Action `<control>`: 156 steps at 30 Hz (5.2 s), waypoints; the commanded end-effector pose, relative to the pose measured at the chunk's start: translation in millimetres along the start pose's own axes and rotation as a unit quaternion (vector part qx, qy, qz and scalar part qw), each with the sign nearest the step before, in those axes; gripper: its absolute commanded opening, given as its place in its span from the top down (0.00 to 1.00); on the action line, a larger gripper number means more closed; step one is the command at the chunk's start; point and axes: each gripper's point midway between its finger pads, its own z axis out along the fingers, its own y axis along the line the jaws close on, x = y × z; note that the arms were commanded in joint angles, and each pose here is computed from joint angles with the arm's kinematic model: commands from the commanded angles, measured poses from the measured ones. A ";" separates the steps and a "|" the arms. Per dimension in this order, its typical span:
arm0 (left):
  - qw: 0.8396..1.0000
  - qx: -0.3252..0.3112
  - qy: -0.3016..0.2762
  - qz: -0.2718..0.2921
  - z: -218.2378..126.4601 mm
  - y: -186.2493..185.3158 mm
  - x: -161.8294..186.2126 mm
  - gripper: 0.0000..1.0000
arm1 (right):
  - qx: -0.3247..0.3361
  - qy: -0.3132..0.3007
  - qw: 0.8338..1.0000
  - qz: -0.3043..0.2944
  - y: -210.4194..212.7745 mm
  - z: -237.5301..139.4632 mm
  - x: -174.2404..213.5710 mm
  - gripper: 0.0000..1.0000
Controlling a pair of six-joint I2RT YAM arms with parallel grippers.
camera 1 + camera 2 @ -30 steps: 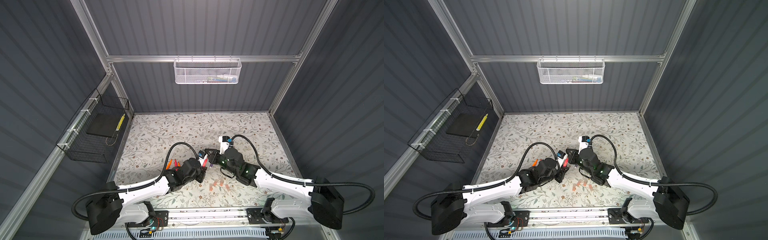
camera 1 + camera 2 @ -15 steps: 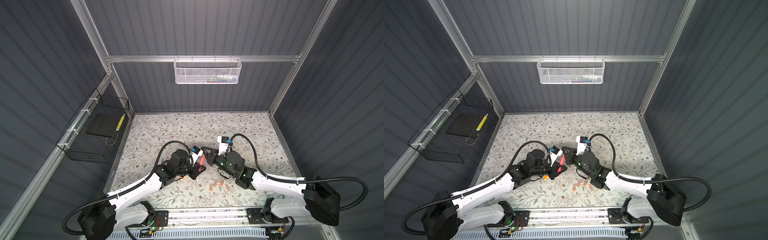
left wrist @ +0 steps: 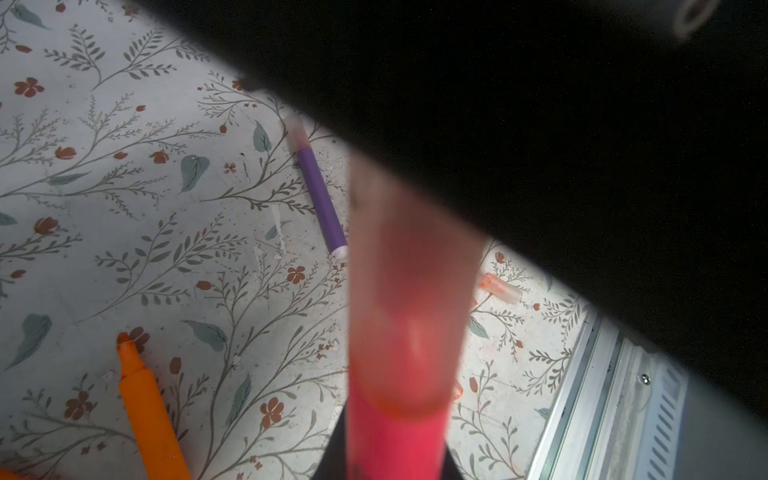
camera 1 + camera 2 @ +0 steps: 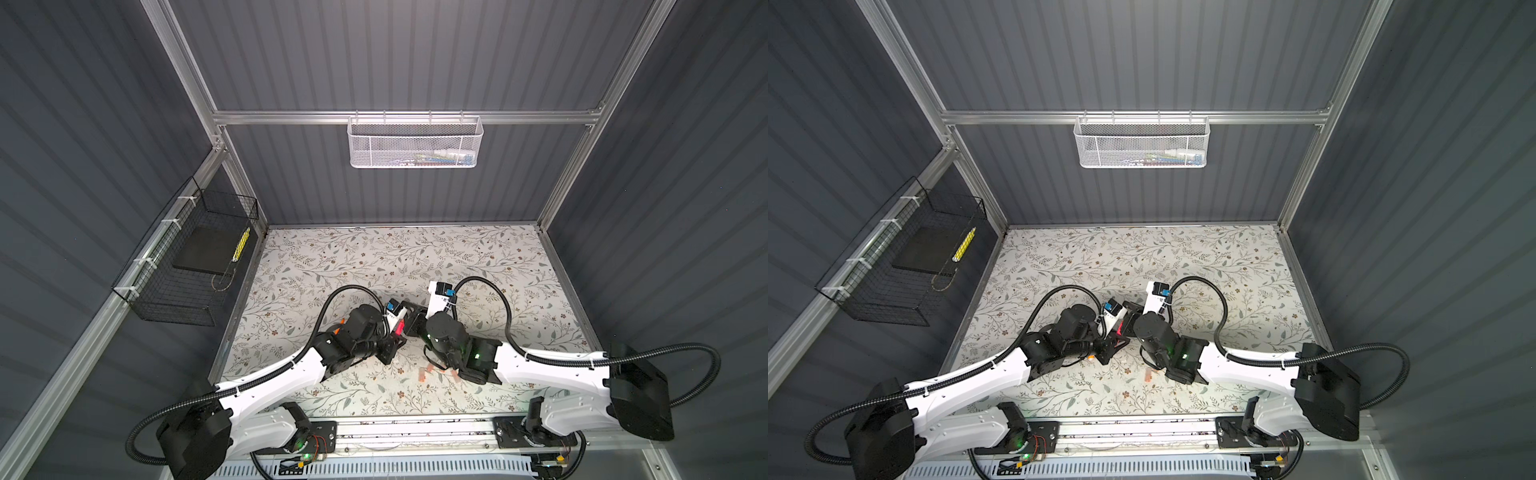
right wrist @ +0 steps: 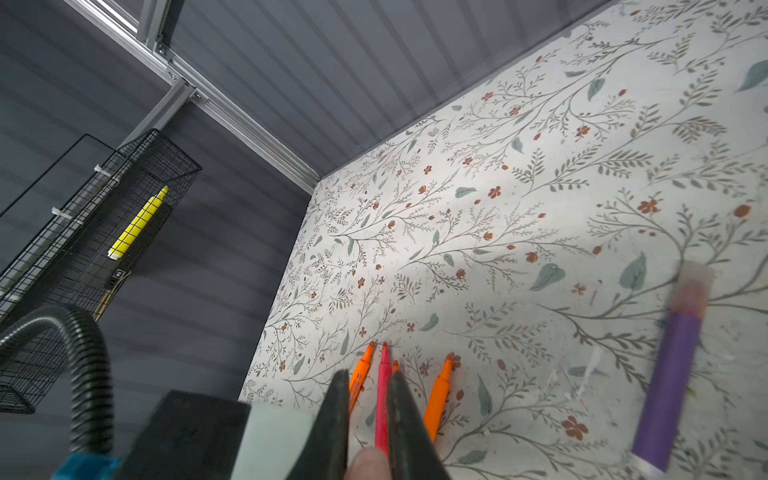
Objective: Insert the pens into the pen caps
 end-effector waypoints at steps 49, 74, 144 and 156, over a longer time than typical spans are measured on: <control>0.967 -0.140 0.088 -0.194 98.6 52.1 19.7 1.00 | 0.397 -0.173 0.897 -0.087 -279.1 -132.4 -137.5 0.30; 0.968 -0.120 0.102 -0.197 126.9 48.8 18.5 0.82 | 0.387 -0.146 0.907 -0.080 -284.9 -120.9 -127.4 0.27; 0.927 -0.245 0.209 -0.193 30.4 85.2 92.2 0.61 | 0.005 -0.046 0.999 0.002 -118.4 -99.6 -135.6 0.06; 0.935 -0.262 0.174 -0.167 11.2 87.8 63.6 0.55 | 0.011 -0.038 0.999 0.007 -123.2 -93.3 -131.8 0.06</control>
